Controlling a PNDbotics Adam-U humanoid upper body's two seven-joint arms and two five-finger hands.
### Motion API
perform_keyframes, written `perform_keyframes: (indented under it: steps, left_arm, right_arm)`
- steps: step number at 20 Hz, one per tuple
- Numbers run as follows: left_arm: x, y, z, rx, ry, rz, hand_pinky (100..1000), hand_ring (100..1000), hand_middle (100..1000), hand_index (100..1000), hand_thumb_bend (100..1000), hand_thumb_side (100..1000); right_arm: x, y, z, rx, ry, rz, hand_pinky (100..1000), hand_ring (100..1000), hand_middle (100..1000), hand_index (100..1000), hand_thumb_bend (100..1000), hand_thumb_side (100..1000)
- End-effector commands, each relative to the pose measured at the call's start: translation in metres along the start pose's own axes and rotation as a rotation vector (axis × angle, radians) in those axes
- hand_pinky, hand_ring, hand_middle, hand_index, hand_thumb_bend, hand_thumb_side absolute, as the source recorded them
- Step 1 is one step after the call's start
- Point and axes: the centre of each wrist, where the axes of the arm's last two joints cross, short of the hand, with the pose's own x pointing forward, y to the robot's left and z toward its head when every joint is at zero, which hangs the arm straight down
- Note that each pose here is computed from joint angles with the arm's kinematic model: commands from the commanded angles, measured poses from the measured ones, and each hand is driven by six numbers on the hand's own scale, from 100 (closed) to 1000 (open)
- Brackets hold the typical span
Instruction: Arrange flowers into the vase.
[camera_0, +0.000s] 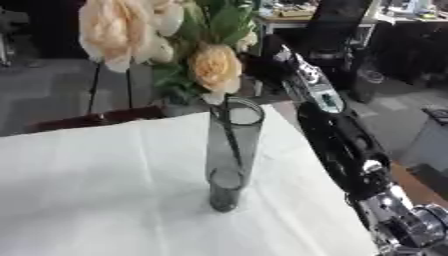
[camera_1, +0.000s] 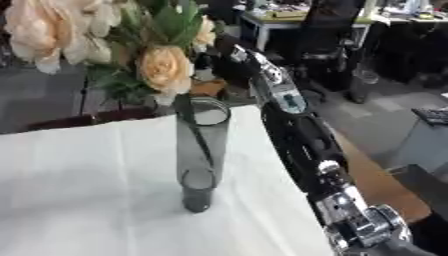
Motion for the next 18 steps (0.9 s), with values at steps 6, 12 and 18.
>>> perform_keyframes:
  steps: [6,12,18]
  left_arm:
    - [0.005,0.0,-0.002,-0.001,-0.017,0.001,571,508,563,944,663,847]
    - [0.005,0.0,-0.002,0.001,-0.016,0.001,571,508,563,944,661,847]
    - [0.005,0.0,-0.003,0.001,-0.019,0.0,571,508,564,944,661,847]
  right_arm:
    - [0.001,-0.028,0.036,-0.1,0.088,0.065,653,737,587,714,771,716]
    - [-0.009,-0.038,0.068,-0.179,0.142,0.082,647,730,577,710,769,700]
    - [-0.005,-0.045,0.094,-0.244,0.151,0.07,643,726,572,708,772,688]
